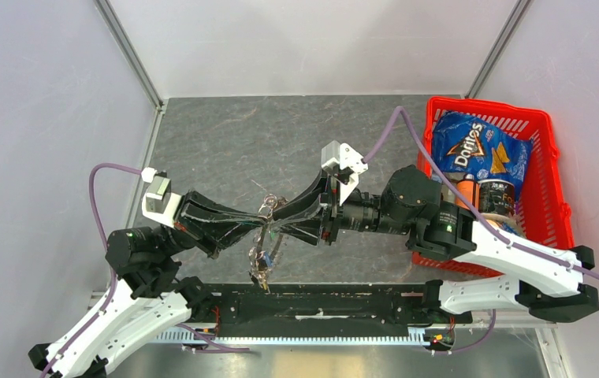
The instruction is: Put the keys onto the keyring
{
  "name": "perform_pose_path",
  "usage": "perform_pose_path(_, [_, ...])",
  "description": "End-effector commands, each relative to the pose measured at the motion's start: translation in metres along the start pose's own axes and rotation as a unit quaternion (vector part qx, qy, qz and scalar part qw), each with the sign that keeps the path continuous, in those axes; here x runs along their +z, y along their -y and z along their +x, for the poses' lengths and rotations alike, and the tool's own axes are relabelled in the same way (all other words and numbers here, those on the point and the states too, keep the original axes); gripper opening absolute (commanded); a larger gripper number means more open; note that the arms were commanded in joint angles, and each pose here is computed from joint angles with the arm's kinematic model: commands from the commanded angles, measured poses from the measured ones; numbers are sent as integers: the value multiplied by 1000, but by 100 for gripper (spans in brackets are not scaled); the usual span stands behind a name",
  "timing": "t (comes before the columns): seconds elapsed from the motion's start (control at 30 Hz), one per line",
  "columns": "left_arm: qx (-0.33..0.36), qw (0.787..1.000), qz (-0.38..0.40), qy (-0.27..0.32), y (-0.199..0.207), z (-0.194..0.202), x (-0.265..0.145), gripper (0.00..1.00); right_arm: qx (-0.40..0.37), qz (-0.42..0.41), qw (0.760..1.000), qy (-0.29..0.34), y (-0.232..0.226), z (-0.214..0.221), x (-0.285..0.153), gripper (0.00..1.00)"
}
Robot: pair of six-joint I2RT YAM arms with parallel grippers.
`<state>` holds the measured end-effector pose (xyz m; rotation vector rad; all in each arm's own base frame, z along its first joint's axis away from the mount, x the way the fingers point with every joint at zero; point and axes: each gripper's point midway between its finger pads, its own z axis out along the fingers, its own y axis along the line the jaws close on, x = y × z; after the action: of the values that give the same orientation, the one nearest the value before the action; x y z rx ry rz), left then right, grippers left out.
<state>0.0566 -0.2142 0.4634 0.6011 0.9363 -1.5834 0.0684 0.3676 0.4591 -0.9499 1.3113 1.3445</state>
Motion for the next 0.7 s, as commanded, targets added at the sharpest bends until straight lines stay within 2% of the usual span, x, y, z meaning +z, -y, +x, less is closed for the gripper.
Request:
perform_pose_path(0.0, [21, 999, 13, 46, 13, -26, 1, 2, -8, -5, 998, 54, -8, -37, 0, 37])
perform_pose_path(0.67, [20, 999, 13, 45, 12, -23, 1, 2, -11, -9, 998, 58, -7, -37, 6, 34])
